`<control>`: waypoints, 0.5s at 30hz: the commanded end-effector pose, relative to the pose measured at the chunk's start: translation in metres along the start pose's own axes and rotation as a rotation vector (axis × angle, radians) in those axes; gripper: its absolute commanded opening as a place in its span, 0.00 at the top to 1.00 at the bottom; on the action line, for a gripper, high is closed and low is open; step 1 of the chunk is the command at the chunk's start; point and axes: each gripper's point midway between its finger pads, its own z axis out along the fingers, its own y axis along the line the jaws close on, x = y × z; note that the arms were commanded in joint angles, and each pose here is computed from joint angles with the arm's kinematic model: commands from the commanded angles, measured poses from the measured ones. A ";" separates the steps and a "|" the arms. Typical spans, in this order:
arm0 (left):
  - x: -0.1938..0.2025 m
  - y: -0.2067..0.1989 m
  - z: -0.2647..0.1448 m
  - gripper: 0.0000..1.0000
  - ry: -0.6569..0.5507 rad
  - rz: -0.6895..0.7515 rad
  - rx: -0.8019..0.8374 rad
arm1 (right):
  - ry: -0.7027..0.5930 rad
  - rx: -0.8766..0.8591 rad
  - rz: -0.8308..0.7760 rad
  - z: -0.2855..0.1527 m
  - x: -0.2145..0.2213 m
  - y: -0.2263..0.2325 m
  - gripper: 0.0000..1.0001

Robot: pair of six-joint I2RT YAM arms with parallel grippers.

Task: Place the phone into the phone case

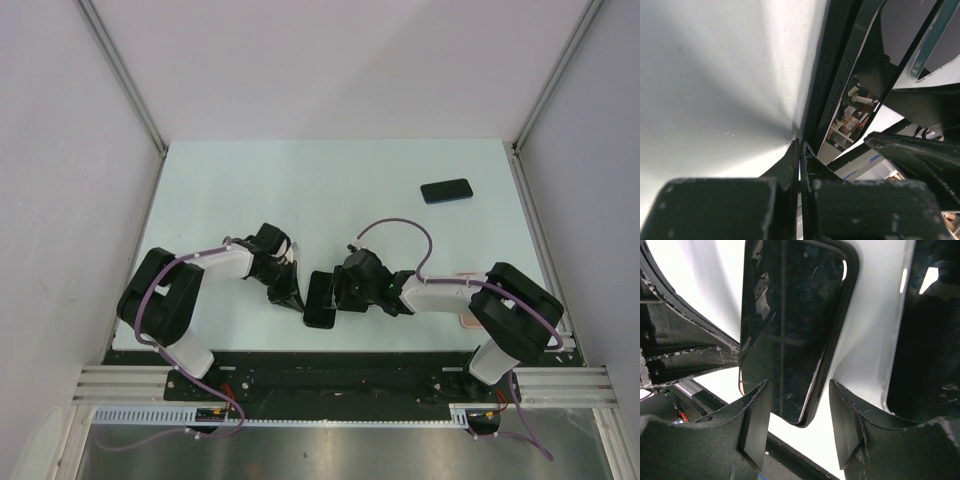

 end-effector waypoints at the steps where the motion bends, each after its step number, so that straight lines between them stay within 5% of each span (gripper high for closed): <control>1: -0.004 -0.014 -0.007 1.00 -0.039 0.018 0.039 | -0.005 -0.051 0.023 0.005 0.002 0.015 0.46; 15: 0.001 -0.021 0.003 1.00 -0.027 0.037 -0.042 | 0.005 -0.086 0.048 0.007 0.005 0.023 0.47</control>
